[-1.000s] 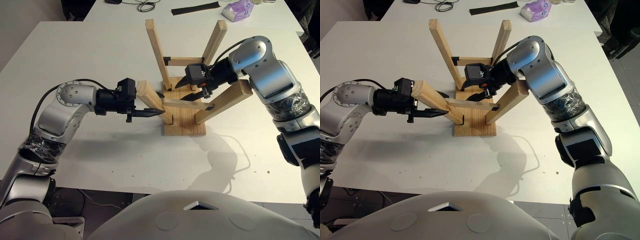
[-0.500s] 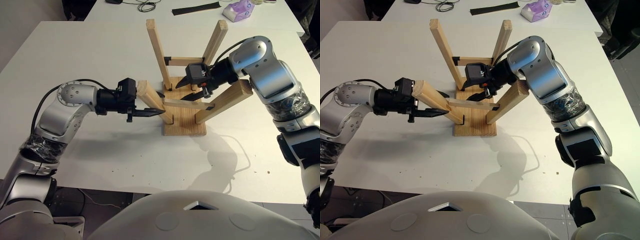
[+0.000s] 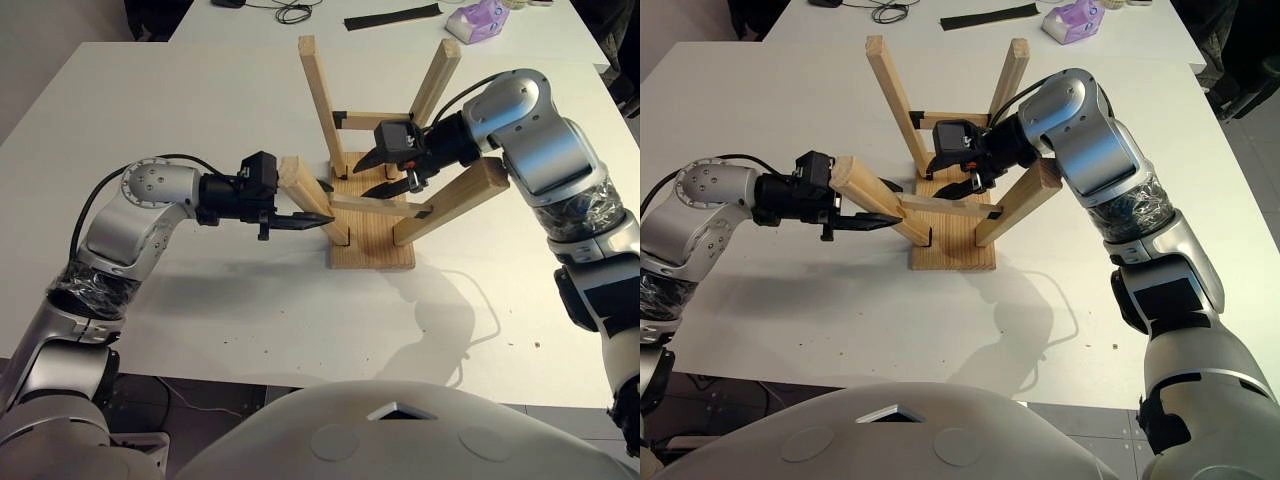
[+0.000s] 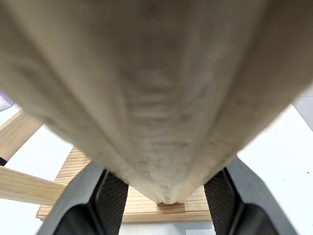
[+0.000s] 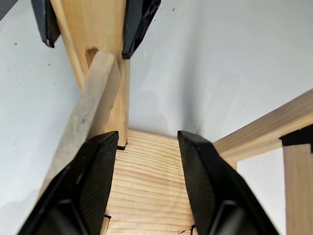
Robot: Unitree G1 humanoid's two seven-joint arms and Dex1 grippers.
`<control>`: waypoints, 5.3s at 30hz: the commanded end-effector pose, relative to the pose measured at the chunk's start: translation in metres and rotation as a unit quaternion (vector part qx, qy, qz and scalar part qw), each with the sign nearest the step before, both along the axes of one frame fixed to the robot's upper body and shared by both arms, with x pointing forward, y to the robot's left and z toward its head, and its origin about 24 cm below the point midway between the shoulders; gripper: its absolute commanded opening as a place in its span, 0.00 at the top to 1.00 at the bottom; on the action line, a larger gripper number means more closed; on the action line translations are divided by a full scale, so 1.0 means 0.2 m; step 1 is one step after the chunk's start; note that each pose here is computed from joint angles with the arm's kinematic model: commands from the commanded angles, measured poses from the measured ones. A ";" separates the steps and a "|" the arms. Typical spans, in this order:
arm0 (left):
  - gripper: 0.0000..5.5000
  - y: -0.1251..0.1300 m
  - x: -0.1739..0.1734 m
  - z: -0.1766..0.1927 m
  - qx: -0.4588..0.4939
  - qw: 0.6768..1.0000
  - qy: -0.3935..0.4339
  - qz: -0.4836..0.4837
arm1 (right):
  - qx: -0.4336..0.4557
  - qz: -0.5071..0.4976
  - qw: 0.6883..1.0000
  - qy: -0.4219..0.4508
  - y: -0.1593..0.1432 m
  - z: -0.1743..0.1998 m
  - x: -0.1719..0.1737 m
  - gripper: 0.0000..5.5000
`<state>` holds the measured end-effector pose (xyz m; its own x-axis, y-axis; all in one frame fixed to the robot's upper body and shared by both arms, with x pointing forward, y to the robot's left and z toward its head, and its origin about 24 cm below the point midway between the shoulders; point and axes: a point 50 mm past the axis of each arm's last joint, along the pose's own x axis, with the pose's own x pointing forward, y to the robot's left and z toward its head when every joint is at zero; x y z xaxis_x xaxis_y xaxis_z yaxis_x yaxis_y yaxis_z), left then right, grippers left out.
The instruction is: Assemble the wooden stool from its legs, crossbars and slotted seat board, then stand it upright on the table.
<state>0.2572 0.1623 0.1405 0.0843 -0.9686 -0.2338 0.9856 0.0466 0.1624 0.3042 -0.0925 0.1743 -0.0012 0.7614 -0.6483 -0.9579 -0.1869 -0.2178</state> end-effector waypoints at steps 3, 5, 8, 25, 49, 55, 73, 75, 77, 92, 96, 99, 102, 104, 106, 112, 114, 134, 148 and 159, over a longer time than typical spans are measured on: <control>0.63 0.05 0.00 -0.42 0.195 0.968 0.076 0.136 | 0.053 0.174 0.983 0.039 0.31 -0.07 -0.18 0.59; 0.63 0.05 -0.01 -0.42 0.193 0.969 0.075 0.135 | 0.050 0.161 0.986 0.018 0.32 -0.08 -0.15 0.59; 0.63 0.04 -0.01 -0.42 0.192 0.970 0.074 0.133 | 0.048 0.147 0.988 -0.005 0.33 -0.10 -0.13 0.59; 0.63 0.02 -0.14 -0.39 0.184 0.974 0.061 0.121 | 0.049 0.144 0.988 -0.024 0.34 -0.16 -0.13 0.59; 0.63 0.02 -0.13 -0.40 0.189 0.970 0.064 0.136 | 0.052 0.208 0.975 0.055 0.39 -0.20 -0.29 0.59; 0.63 0.02 -0.13 -0.40 0.188 0.970 0.065 0.140 | 0.029 0.222 0.971 0.089 0.34 -0.22 -0.34 0.59; 0.63 0.03 -0.13 -0.41 0.182 0.967 0.068 0.162 | 0.079 0.129 0.988 -0.011 0.35 0.10 -0.04 0.59; 0.63 0.03 -0.13 -0.41 0.182 0.967 0.070 0.167 | 0.087 0.116 0.989 -0.006 0.31 0.18 -0.01 0.59; 0.63 0.04 -0.14 -0.42 0.181 0.966 0.071 0.173 | 0.096 0.101 0.990 -0.003 0.27 0.25 0.02 0.59; 0.63 0.04 -0.14 -0.43 0.179 0.962 0.072 0.193 | 0.120 0.004 0.992 -0.034 0.14 0.35 0.17 0.59; 0.63 0.05 -0.13 -0.43 0.183 0.962 0.071 0.192 | 0.110 -0.008 0.993 -0.045 0.16 0.30 0.18 0.59; 0.63 0.06 -0.13 -0.43 0.184 0.962 0.071 0.190 | 0.085 0.000 0.994 -0.072 0.20 0.23 0.17 0.59; 0.63 0.05 -0.12 -0.42 0.185 0.962 0.070 0.188 | 0.040 0.016 0.992 -0.117 0.22 0.16 0.17 0.59; 0.63 0.05 -0.12 -0.42 0.185 0.962 0.069 0.186 | 0.010 0.020 0.989 -0.146 0.22 0.10 0.19 0.59; 0.63 0.05 -0.12 -0.41 0.186 0.963 0.068 0.183 | -0.018 0.024 0.985 -0.167 0.21 0.04 0.20 0.59; 0.63 0.05 -0.13 -0.40 0.188 0.964 0.068 0.175 | -0.077 0.046 0.974 -0.208 0.16 -0.06 0.22 0.59; 0.63 0.05 -0.13 -0.40 0.188 0.964 0.069 0.175 | -0.080 0.051 0.974 -0.208 0.16 -0.06 0.22 0.59; 0.63 0.05 -0.08 -0.42 0.189 0.957 0.069 0.207 | -0.104 0.053 0.974 -0.194 0.10 0.03 0.26 0.59; 0.63 0.08 -0.06 -0.41 0.201 0.956 0.070 0.200 | -0.115 0.065 0.979 -0.155 0.06 0.00 0.23 0.59; 0.63 0.10 -0.11 -0.43 0.213 0.957 0.076 0.182 | 0.126 -0.052 0.981 -0.138 0.14 0.58 0.32 0.59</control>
